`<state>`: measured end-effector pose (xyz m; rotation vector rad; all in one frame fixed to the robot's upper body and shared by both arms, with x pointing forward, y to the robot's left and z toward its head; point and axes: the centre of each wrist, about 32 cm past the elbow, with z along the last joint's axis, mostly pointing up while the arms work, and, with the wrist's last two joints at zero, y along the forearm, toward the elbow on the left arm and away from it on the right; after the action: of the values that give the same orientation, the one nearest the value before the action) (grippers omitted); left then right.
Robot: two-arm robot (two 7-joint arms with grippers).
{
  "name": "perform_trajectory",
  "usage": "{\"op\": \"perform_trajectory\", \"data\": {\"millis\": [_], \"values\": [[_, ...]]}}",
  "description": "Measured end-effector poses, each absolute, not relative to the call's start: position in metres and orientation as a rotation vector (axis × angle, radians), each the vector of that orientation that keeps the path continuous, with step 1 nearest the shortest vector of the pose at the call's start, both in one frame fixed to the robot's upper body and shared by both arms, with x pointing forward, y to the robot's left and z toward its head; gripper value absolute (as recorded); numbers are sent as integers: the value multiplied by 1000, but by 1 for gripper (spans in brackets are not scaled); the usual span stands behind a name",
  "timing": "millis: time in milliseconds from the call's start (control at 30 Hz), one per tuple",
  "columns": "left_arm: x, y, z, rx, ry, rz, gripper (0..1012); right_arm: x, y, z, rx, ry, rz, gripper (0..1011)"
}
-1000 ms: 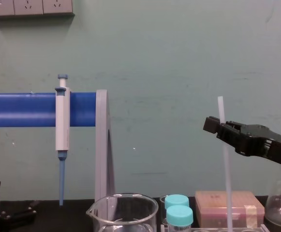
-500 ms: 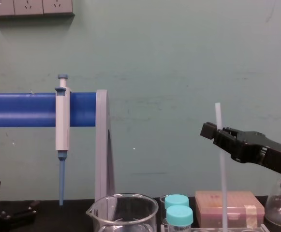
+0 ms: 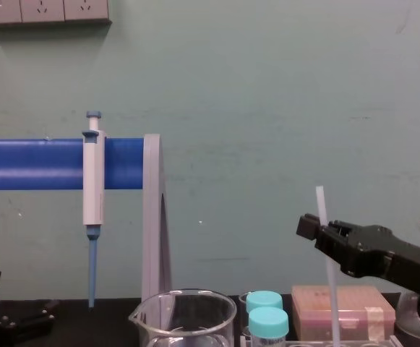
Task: Pick up the stirring rod with one hand, then place it down.
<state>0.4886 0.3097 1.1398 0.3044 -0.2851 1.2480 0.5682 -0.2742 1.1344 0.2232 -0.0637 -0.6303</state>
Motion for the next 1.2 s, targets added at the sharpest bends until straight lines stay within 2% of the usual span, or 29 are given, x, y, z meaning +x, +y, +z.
{"op": "perform_trajectory", "data": {"millis": [367, 1200], "values": [[489, 310, 1140, 304, -285, 1248, 1000, 569, -272, 1121, 214, -33, -664, 70], [489, 310, 1140, 304, -285, 1248, 1000, 564, -268, 1115, 219, 3, -693, 71]]}}
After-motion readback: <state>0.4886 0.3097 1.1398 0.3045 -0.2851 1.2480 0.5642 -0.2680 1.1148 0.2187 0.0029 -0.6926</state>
